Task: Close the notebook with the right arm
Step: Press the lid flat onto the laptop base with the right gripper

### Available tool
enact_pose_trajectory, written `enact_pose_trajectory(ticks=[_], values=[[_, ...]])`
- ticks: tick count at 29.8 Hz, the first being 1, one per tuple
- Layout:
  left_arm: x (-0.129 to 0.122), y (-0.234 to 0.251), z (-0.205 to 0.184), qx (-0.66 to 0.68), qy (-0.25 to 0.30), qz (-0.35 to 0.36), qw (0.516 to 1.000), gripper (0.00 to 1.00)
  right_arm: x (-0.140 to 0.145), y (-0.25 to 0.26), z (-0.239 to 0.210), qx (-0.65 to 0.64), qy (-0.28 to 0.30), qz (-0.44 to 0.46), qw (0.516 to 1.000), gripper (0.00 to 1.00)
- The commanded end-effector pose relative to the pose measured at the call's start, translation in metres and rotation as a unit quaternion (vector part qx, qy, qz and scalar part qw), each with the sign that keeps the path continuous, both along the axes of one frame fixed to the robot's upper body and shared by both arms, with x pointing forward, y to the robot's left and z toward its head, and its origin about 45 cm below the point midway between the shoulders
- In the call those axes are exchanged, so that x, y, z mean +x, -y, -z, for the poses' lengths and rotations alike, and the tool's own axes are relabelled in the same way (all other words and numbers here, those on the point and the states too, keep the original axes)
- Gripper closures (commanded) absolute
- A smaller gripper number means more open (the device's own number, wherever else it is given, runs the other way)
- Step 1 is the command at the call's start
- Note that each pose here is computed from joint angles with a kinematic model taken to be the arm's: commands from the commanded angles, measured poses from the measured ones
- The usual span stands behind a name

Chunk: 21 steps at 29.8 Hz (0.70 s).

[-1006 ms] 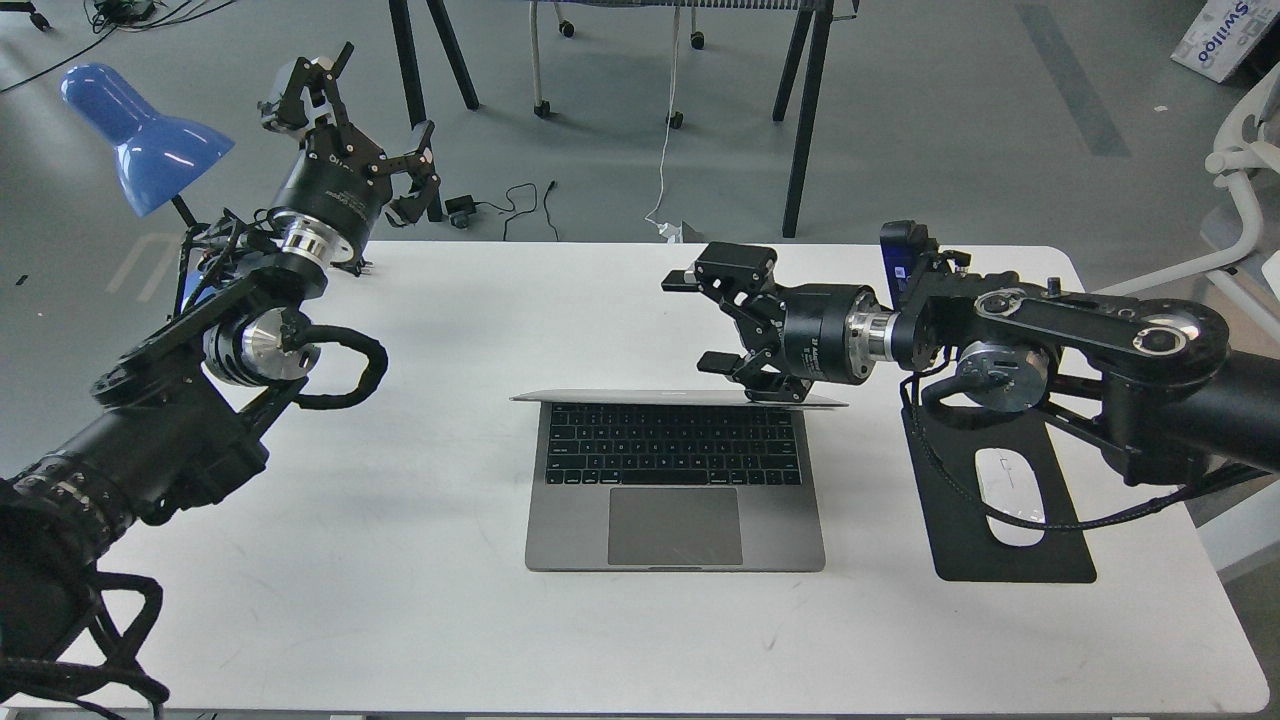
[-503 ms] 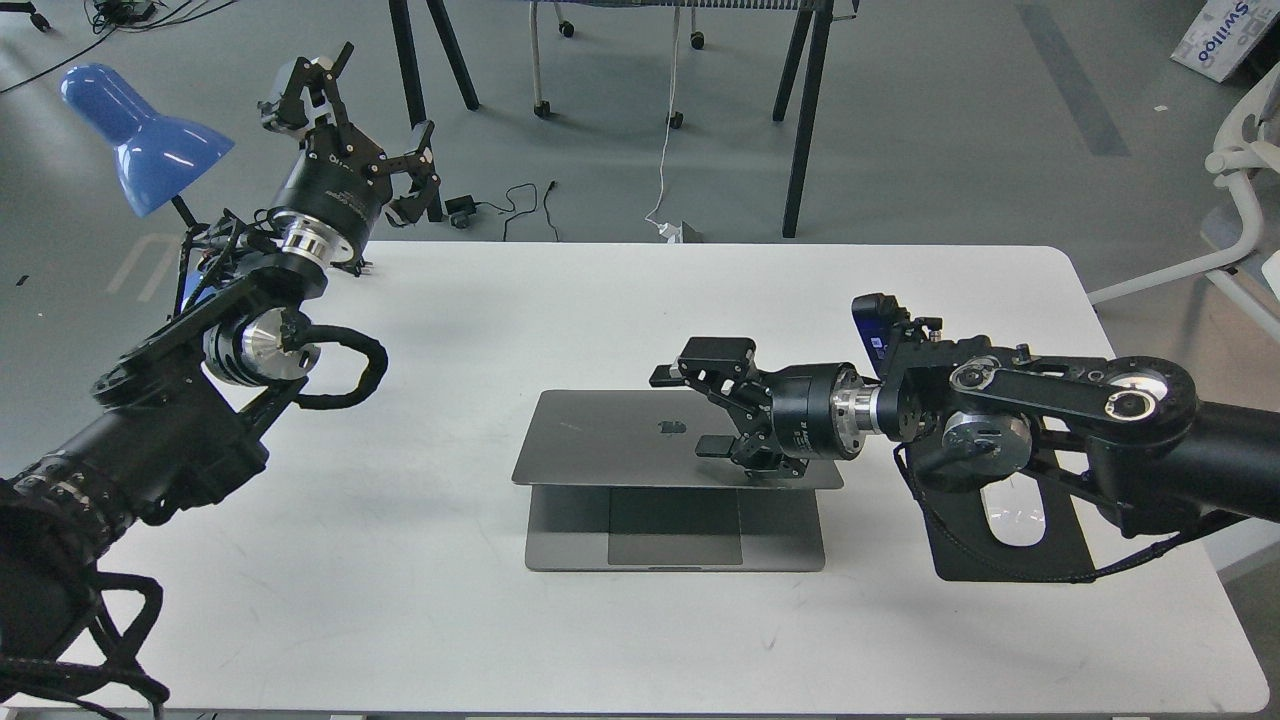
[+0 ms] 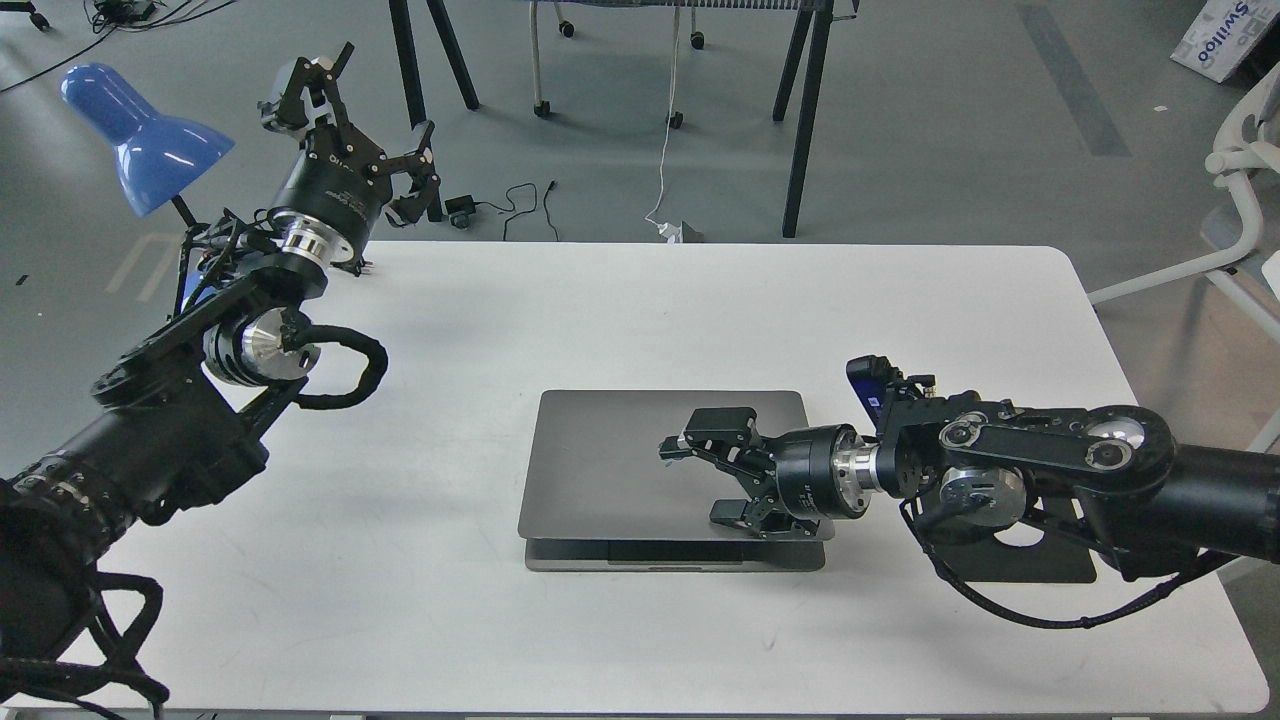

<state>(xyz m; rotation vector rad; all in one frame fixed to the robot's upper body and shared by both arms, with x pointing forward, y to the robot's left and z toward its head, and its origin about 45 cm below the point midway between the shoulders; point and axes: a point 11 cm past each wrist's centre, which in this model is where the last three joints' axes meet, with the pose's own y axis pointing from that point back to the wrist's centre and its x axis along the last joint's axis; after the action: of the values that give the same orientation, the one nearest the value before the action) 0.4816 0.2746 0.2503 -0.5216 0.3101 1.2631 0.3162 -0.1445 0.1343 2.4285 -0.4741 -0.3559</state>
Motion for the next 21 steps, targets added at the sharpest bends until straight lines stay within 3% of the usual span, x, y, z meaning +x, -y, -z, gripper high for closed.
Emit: enact_pose_trajectory(ticks=[1, 14, 21], values=[[0.0, 0.0, 0.0, 0.0, 0.0, 0.0, 1.0, 0.0, -0.001, 0.003, 0.005, -0.004, -0.003, 0.004, 1.0, 0.0], [0.0, 0.0, 0.0, 0.0, 0.0, 0.0, 1.0, 0.0, -0.007, 0.011, 0.028, -0.01, -0.023, 0.03, 0.999, 0.0], [0.0, 0.0, 0.0, 0.0, 0.0, 0.0, 1.0, 0.0, 0.026, 0.0, -0.006, 0.036, 0.017, 0.062, 0.997, 0.0]])
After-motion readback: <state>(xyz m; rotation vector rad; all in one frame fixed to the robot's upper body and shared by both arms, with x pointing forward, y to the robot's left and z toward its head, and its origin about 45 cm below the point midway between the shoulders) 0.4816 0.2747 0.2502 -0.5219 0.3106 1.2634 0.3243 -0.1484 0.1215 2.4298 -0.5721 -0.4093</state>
